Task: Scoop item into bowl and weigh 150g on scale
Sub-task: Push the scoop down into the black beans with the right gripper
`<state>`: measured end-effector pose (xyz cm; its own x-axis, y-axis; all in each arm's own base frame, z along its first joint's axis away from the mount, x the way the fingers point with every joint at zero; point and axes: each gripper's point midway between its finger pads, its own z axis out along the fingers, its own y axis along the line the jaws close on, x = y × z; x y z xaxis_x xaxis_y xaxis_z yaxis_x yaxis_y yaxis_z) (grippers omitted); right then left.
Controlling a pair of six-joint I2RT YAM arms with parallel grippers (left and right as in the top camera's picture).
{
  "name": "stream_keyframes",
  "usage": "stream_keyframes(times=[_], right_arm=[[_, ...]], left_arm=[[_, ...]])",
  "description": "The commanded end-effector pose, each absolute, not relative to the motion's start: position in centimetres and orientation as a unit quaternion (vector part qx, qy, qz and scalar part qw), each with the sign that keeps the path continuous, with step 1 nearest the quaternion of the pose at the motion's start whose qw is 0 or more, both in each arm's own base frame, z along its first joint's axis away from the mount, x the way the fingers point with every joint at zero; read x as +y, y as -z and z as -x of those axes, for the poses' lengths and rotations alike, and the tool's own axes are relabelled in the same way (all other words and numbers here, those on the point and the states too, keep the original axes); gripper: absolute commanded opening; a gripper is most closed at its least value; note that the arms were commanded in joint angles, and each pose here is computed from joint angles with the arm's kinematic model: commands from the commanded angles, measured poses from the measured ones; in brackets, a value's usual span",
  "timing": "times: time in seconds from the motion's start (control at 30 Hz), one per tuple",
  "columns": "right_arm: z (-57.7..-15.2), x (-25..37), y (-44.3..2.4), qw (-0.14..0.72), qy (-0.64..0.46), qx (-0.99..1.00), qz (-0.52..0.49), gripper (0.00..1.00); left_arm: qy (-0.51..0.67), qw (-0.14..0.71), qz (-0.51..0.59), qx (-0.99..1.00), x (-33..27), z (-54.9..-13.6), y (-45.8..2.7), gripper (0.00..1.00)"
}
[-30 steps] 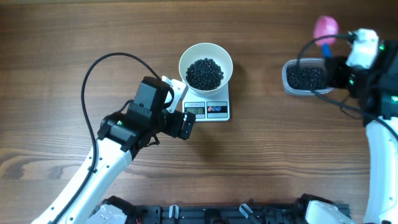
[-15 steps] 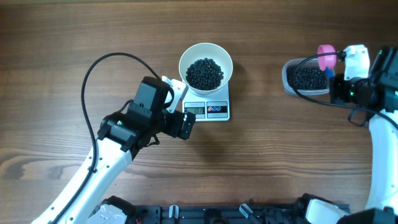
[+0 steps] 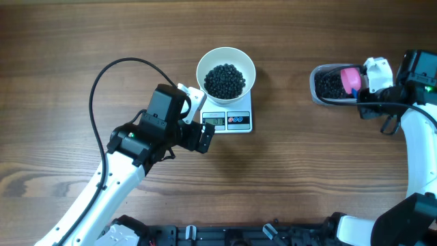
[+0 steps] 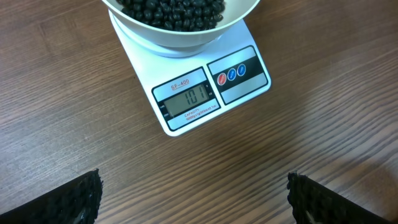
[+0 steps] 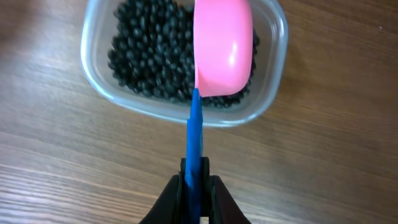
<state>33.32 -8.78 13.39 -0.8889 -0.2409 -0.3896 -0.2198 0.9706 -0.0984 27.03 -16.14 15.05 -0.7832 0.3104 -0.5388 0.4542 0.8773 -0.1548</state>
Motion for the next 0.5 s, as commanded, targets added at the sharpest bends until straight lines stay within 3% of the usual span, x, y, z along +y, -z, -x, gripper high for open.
stream_keyframes(times=[0.0, 0.47], right_arm=[[-33.3, -9.6, -13.2, 0.192, 0.052, 0.971, 0.135, 0.04], [-34.2, -8.8, -11.1, 0.183, 0.012, 0.974, 0.133, 0.04]], left_arm=[[0.139, 0.267, -0.204, 0.932, -16.3, -27.4, -15.7, 1.0], [0.138, 0.267, -0.204, 0.932, -16.3, -27.4, -15.7, 1.0]])
